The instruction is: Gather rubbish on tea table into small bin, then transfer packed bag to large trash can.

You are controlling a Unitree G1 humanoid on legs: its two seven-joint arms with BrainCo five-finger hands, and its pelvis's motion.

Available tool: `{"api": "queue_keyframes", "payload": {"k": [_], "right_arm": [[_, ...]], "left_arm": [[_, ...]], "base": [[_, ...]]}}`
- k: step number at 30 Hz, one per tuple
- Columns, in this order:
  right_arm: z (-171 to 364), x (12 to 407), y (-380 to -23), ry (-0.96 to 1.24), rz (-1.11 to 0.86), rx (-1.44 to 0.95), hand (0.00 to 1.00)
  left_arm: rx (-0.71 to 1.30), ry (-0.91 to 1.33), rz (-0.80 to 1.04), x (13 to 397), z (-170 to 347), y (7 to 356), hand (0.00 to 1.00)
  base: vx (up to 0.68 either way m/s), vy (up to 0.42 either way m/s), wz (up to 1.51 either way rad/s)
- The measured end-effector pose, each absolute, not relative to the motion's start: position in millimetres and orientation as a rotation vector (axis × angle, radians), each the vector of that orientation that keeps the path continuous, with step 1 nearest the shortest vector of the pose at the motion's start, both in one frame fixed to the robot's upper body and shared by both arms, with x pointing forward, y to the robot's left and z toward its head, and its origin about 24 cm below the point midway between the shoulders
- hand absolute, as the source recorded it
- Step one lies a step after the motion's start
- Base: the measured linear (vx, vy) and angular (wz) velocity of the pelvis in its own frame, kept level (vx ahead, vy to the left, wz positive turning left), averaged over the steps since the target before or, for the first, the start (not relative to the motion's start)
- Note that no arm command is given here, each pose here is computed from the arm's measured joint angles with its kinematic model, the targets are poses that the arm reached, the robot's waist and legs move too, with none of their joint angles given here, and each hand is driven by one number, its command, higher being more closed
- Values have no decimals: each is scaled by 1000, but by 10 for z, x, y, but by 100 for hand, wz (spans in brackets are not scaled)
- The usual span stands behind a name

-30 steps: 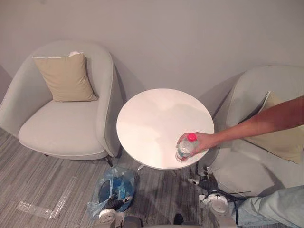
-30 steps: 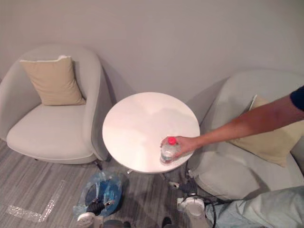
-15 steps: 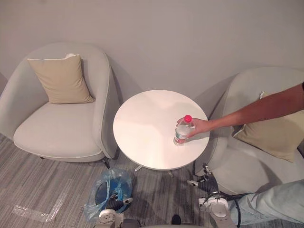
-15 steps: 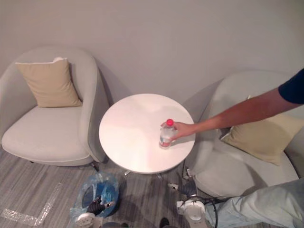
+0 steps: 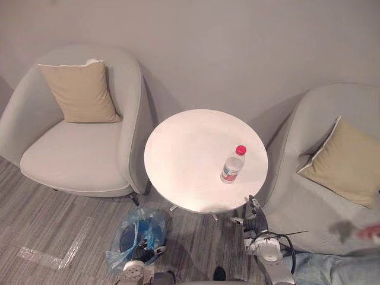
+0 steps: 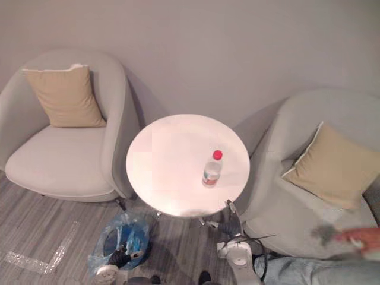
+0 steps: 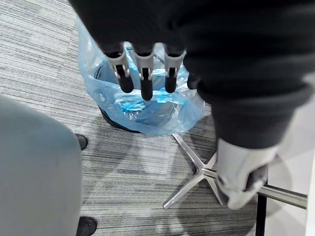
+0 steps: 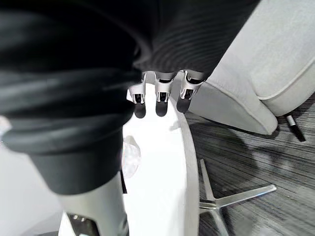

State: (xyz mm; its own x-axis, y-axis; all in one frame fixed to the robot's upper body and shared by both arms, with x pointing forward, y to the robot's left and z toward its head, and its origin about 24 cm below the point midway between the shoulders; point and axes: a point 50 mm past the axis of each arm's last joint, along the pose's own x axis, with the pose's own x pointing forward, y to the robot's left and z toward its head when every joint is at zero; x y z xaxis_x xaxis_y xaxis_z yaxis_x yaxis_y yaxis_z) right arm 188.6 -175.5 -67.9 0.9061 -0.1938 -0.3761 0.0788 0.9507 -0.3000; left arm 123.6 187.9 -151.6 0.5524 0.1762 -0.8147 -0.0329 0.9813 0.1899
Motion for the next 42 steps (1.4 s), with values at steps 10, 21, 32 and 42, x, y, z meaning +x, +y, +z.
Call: {"api": "queue_keyframes", "payload": {"k": [10,21,32,42], "right_arm": [[-674,1885,-1778,412,-173,-289,0],[-502,2034,-1865,331,-252,-288,0],[-250,2387,-1841,215,-287,-273,0],[-51,2670,-1863,143,-323,-262,0]], "left_arm": [[161,979,125,1235,-1516,1881,0],[156,977,123,1239,-1515,1866,0],[148,967,123,1259,-1506,1848,0],[106,936,140,1321,-1475,1815,0]], "base": [[-16,-6,0],[-10,-3,0],[1,-3,4],[-12,-2,7]]}}
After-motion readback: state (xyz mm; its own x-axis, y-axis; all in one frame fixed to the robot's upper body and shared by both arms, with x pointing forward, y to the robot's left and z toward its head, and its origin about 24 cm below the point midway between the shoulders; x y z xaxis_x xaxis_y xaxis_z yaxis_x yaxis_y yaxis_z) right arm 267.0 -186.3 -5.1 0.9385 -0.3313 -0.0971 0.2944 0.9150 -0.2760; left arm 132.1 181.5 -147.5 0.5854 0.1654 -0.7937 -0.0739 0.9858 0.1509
